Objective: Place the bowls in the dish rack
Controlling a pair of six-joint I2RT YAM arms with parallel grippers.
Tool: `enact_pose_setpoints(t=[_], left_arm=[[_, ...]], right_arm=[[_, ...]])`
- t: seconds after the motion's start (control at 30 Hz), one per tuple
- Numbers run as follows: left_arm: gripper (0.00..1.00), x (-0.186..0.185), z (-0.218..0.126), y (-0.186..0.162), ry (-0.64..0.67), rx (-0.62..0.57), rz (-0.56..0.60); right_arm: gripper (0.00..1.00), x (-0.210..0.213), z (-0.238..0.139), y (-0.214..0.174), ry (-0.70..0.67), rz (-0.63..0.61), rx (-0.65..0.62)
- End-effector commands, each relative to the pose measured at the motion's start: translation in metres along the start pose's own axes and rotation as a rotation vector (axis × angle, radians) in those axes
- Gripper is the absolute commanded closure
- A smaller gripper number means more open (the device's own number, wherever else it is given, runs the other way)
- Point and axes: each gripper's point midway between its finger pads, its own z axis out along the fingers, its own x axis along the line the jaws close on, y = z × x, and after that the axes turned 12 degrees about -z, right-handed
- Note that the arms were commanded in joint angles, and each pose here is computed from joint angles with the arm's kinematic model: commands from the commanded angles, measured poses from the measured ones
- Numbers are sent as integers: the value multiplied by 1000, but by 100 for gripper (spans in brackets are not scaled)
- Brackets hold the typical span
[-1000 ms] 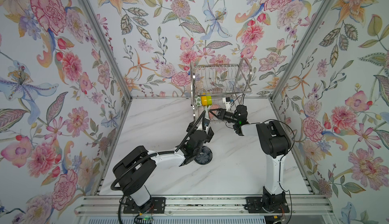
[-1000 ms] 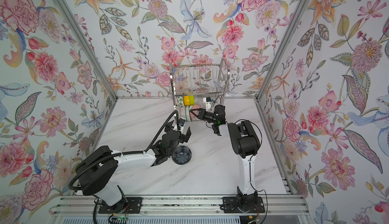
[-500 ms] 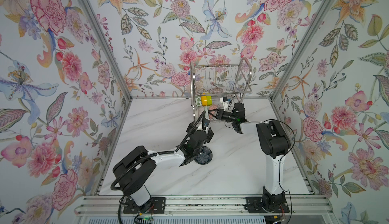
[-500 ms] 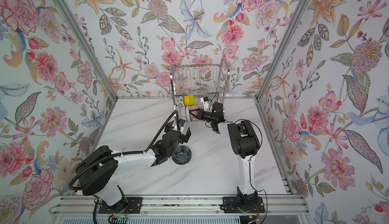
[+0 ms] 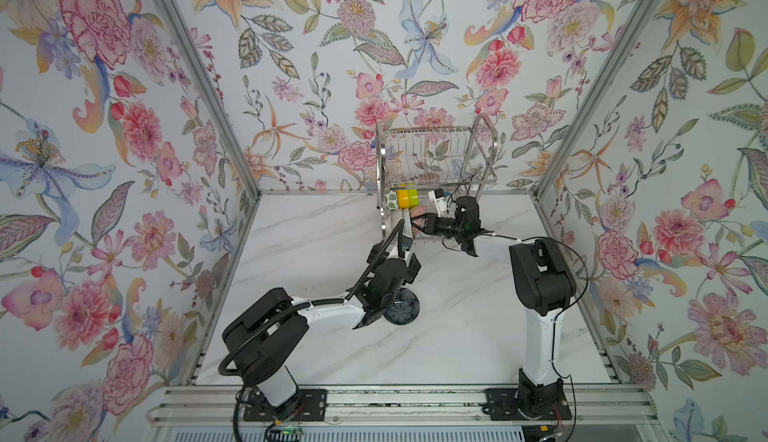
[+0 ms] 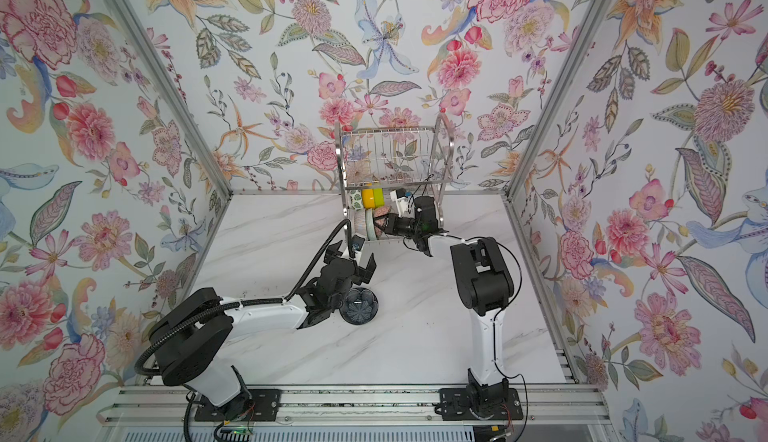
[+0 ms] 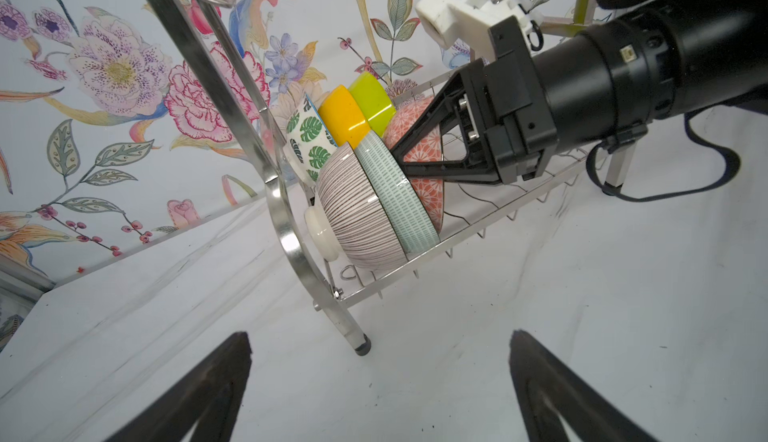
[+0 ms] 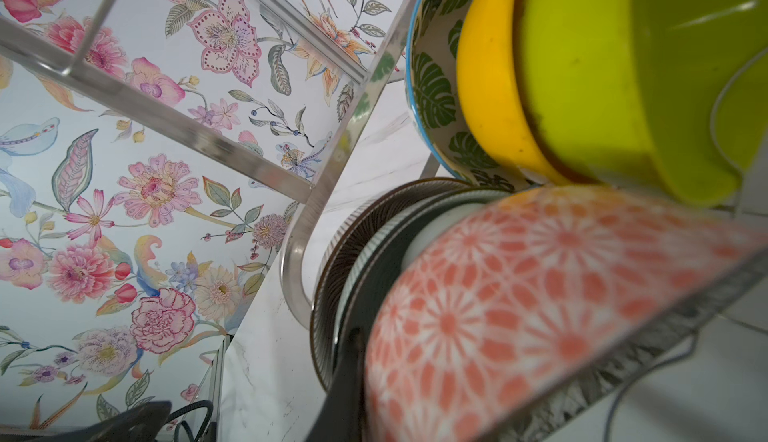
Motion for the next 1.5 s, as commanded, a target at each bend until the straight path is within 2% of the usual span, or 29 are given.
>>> enact_pose_setpoints(t=[0.0,0.13,1.17,1.47], left_arm=[[1,9,-3,4,19,-6,-19],[1,9,-4,2,17,-4,-19],[1,11,-6,-1,18,2,-28],[1,12,-7,-2,19,5,-32]], right_arm=[[85,-38,-15,-3,-177,47,14],[80,-37,-15,-1,-173,47,16],[68,-17,-22,11,-156,24,-5],[59,-4,-27,17,-138,18,-33]])
